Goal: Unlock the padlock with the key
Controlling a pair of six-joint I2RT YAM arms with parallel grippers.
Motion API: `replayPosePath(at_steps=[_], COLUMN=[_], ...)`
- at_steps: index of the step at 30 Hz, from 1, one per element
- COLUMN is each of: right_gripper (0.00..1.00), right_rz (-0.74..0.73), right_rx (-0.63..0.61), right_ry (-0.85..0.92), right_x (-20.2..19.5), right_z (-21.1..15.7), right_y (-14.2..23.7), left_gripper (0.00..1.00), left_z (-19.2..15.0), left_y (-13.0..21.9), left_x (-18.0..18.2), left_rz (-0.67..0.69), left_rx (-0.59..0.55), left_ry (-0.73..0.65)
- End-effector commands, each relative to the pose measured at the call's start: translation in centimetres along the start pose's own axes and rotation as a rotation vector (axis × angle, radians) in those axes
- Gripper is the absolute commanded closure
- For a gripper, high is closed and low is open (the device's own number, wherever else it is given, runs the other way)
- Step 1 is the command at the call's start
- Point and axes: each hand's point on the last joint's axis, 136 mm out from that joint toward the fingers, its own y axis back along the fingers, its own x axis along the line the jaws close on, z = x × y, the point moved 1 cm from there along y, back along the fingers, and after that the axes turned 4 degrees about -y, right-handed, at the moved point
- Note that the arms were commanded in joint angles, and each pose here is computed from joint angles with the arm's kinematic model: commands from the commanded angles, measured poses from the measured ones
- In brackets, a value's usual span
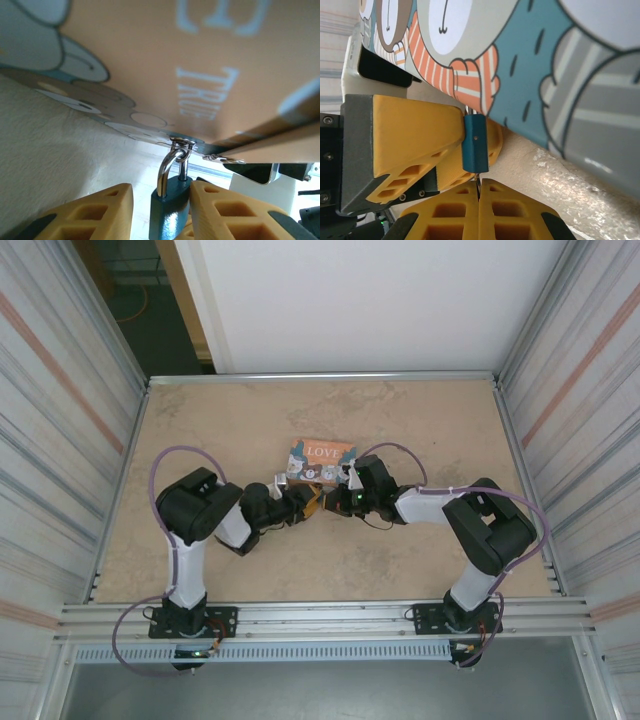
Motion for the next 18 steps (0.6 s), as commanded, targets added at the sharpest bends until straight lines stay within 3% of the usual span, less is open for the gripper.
replayPosePath(at_steps=[1, 15, 18], right_gripper=[1.00, 1.00, 0.93], right_rz=[0.122, 0.174, 0.151], right_rx=[-0.021, -0.031, -0.049], right_ry=[0.026, -0.029, -0.029], right_x=[3.9, 4.7, 4.3], right_z=[0.9, 0.9, 0.9], right_y=[0.8, 1.2, 1.8], left_gripper=[0.66, 0.80, 0.86], left_z=[-0.2, -0.1, -0.1], left_y=[-0.5, -0.5, -0.1], left_x=[-0.3, -0.6, -0.8], left_rz=[-0.019, -0.024, -0.024], left_rx=[0.011, 0.003, -0.013], left_ry=[-0.012, -0.024, -0.039])
